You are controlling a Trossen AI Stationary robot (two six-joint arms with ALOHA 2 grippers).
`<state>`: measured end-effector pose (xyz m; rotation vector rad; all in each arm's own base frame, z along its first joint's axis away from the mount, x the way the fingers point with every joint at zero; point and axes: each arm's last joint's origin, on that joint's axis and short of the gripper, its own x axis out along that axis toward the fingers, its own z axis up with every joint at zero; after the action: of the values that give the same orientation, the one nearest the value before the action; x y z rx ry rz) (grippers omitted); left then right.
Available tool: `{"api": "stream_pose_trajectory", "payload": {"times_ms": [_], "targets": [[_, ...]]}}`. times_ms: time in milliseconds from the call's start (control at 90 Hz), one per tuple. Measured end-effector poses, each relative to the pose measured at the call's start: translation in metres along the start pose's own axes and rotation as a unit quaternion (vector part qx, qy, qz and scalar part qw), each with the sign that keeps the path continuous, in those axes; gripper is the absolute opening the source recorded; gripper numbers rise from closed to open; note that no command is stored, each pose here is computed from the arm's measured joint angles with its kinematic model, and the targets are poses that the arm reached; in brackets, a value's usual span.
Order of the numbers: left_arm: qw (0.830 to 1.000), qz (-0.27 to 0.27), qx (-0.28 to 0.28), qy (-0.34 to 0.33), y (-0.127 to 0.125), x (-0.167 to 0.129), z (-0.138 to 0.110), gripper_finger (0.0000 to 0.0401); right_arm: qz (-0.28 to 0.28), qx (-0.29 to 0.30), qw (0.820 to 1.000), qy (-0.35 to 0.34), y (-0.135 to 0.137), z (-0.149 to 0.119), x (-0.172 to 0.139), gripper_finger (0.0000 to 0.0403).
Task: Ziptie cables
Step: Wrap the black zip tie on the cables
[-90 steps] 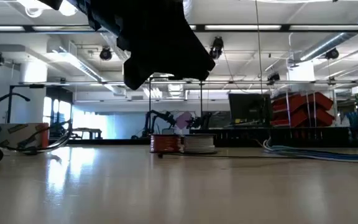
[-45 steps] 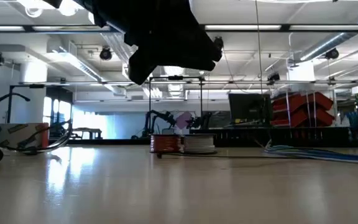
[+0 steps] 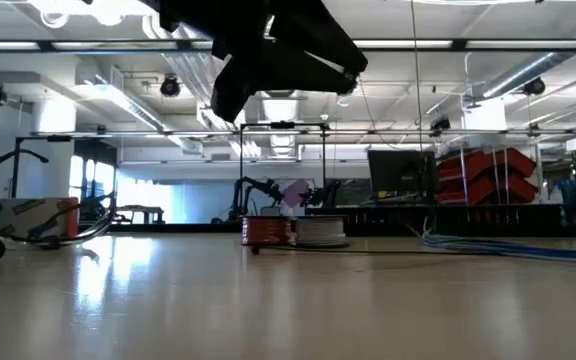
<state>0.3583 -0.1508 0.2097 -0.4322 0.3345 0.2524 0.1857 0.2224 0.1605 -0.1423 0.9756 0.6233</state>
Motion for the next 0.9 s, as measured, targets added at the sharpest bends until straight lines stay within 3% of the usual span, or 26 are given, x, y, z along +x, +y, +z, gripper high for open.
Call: {"api": "stream_pose_trajectory", "payload": {"times_ms": [156,322,667,900], "targets": [[1.000,0.002,0.006,-0.003,-0.002,-0.002,-0.002,0.0090,-0.068,0.023,0.997,0.008,-0.007,-0.004,-0.029,0.0276],[0.999,0.005,0.031,0.017,0.002,-0.003,-0.010,0.0086,-0.154,0.028,0.988,-0.013,-0.014,-0.009,-0.050,0.0261],[0.974,0.104,0.111,0.170,0.035,-0.006,-0.033,0.0120,-0.154,0.031,0.986,-0.055,-0.023,-0.033,-0.042,0.0224],[0.961,0.088,0.154,0.213,0.061,0.006,-0.032,0.0178,-0.211,0.006,0.975,-0.076,-0.040,-0.038,-0.037,0.0230]]}}
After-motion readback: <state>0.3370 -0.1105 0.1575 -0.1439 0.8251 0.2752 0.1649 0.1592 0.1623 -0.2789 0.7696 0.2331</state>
